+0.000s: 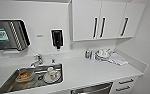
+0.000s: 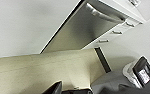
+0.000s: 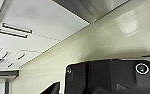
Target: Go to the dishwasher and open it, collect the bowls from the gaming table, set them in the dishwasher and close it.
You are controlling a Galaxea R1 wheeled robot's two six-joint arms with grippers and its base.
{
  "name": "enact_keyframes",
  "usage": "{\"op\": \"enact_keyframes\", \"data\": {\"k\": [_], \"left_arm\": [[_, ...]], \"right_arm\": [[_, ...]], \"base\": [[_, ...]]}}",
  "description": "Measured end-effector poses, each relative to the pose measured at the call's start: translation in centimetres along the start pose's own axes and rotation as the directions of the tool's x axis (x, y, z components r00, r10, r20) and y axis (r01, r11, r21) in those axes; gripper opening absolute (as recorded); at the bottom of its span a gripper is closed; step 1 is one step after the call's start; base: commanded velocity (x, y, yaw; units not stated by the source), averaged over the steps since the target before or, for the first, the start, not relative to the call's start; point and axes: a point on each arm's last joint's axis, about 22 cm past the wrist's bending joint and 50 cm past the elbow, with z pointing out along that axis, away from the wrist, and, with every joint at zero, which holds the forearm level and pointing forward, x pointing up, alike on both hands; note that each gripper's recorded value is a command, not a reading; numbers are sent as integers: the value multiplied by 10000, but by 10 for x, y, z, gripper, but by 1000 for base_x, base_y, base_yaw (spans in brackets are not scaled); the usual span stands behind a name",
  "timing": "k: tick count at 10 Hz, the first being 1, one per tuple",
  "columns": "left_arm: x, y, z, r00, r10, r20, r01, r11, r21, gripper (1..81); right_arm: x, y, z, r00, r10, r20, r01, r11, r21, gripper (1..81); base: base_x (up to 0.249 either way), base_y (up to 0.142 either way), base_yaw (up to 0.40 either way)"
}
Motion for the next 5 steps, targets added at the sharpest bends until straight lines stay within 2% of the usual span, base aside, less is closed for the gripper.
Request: {"op": "enact_keyframes", "data": {"k": [2, 5], "left_arm": [[25, 6, 3, 10000, 58, 32, -57, 9997, -236, 811], [62, 24, -4, 9978, 642, -143, -650, 9959, -632, 811]], "right_arm": [[12, 7, 4, 9997, 211, 96, -210, 9998, -60, 811], [56, -5, 11, 9991, 279, -328, -272, 9994, 223, 811]], "base": [[0, 0, 0], [0, 0, 0]]}}
